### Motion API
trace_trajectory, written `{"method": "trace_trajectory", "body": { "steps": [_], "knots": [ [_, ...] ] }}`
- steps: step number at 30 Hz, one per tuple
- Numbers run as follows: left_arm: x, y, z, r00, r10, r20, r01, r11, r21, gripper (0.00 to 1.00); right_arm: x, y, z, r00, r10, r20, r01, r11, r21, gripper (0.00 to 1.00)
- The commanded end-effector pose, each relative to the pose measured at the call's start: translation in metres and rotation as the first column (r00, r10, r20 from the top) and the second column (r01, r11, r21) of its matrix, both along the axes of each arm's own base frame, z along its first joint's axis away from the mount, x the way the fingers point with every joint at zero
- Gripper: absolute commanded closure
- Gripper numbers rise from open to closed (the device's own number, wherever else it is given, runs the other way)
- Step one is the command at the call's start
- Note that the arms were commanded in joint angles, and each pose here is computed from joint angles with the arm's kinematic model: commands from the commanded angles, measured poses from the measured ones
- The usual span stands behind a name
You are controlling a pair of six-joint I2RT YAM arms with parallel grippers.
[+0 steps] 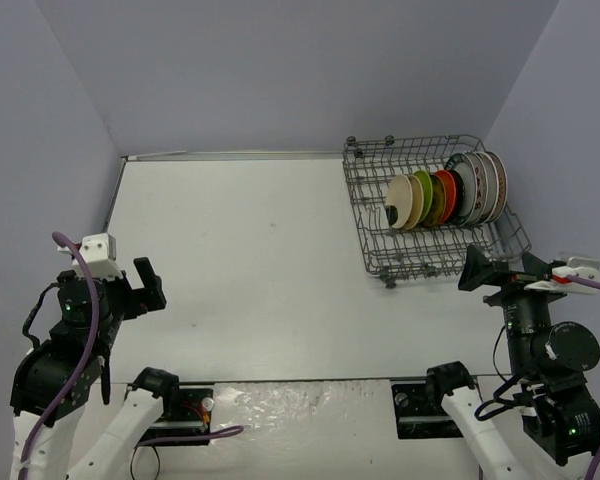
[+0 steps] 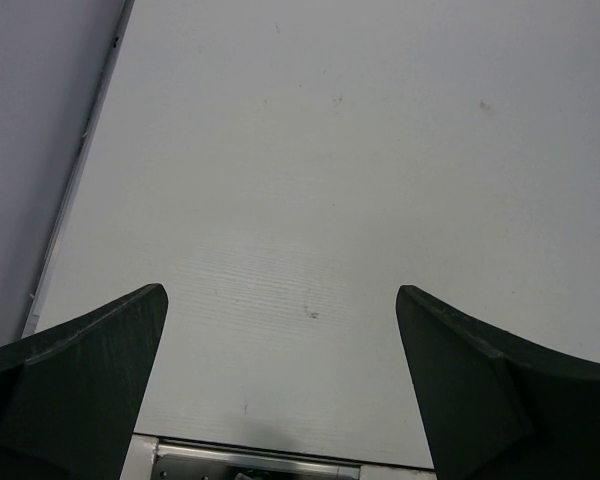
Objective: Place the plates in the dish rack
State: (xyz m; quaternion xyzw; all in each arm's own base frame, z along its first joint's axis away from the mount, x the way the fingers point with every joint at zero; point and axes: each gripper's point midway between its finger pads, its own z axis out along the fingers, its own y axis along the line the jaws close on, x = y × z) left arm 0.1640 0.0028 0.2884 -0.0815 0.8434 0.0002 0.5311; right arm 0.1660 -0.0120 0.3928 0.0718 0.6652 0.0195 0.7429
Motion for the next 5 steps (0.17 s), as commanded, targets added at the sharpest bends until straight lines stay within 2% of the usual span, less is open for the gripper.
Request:
{"method": "trace_trajectory", "body": {
  "steps": [1,5],
  "knots": [
    [0.0155,-0.0052,0.0126,0.999,0.003,0.043,-0.002,1.0,-0.022,0.03,0.007,0.0031,0.0202,0.999,0.009,0.052,-0.009,1.0,-0.001,0.0],
    [0.019,-0.0059,0.0112,0.999,0.002,0.041,-0.002,1.0,-0.018,0.03,0.0079,0.005,0.0207,0.999,0.02,0.049,-0.019,1.0,-0.011,0.0]
  ]
}}
